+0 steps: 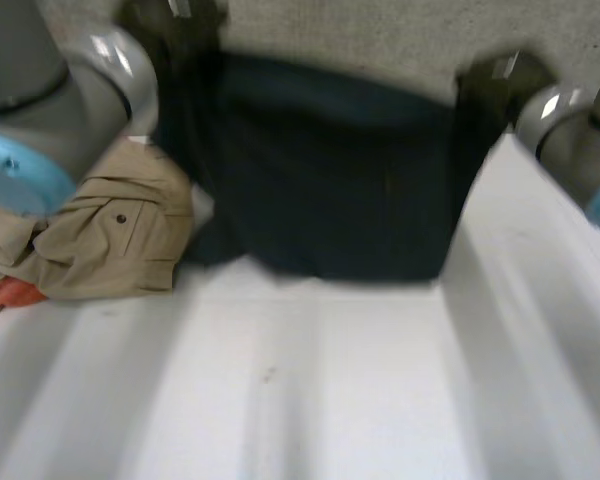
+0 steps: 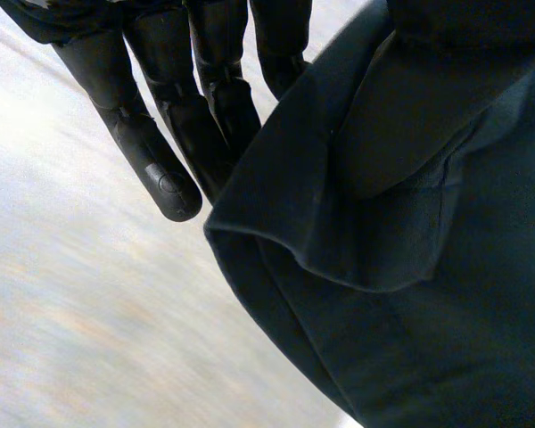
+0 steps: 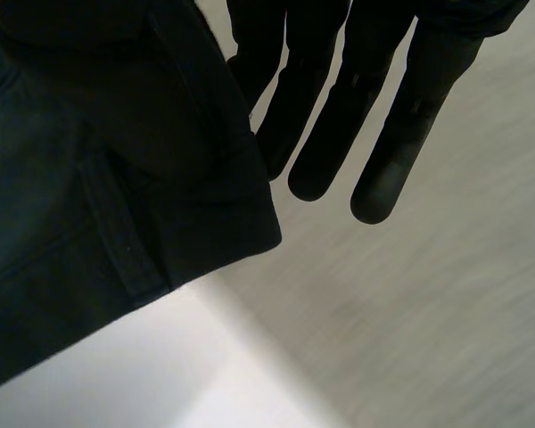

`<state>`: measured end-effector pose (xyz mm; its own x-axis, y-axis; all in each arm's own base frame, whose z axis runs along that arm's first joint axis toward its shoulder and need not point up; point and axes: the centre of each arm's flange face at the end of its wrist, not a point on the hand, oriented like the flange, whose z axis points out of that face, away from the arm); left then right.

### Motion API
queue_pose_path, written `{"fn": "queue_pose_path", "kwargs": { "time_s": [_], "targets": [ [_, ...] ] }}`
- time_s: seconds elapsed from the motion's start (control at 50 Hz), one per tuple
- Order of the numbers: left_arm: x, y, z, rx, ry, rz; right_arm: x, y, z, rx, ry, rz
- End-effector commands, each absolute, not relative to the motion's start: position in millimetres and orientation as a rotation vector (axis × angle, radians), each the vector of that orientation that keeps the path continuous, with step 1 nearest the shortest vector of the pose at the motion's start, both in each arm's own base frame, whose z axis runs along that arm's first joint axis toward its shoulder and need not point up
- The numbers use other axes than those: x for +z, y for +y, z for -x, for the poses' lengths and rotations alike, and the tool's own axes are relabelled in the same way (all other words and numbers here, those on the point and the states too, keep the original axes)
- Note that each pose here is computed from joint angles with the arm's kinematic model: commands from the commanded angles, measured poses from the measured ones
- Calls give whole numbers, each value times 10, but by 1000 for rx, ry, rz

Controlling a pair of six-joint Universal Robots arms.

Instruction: Fold the laundry.

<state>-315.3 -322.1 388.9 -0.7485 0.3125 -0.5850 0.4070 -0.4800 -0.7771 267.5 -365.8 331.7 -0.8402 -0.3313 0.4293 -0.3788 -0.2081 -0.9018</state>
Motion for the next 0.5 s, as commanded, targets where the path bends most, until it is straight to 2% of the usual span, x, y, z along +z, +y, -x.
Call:
{"fn": "queue_pose_path", "kwargs": {
  "time_s": [0.02, 0.12, 0.28, 0.3, 0.36, 0.38, 0.42, 0.44, 0.5],
  "targets": [
    [4732, -3219, 3013, -2961, 1236, -655, 4203, -3696, -2635, 2788, -1446, -509],
    [4572, -3258, 3030, -2961, 1385, -680, 4131, -3682, -2659, 2774, -1455, -555],
    [3877, -3456, 3107, -2776, 1693, -785, 3654, -3846, -2709, 2667, -1610, -646],
    [3660, -3499, 3124, -2718, 1771, -808, 3505, -3884, -2706, 2626, -1659, -670],
    [3318, -3522, 3159, -2623, 1894, -855, 3215, -3935, -2697, 2542, -1749, -721],
    [3068, -3530, 3182, -2551, 1974, -895, 2980, -3960, -2684, 2474, -1817, -760],
    [2824, -3514, 3213, -2473, 2050, -947, 2717, -3962, -2680, 2394, -1893, -811],
    [2590, -3480, 3245, -2395, 2112, -1007, 2454, -3951, -2671, 2307, -1960, -866],
    [2297, -3383, 3289, -2280, 2193, -1103, 2101, -3904, -2614, 2164, -2049, -939]
  ]
}}
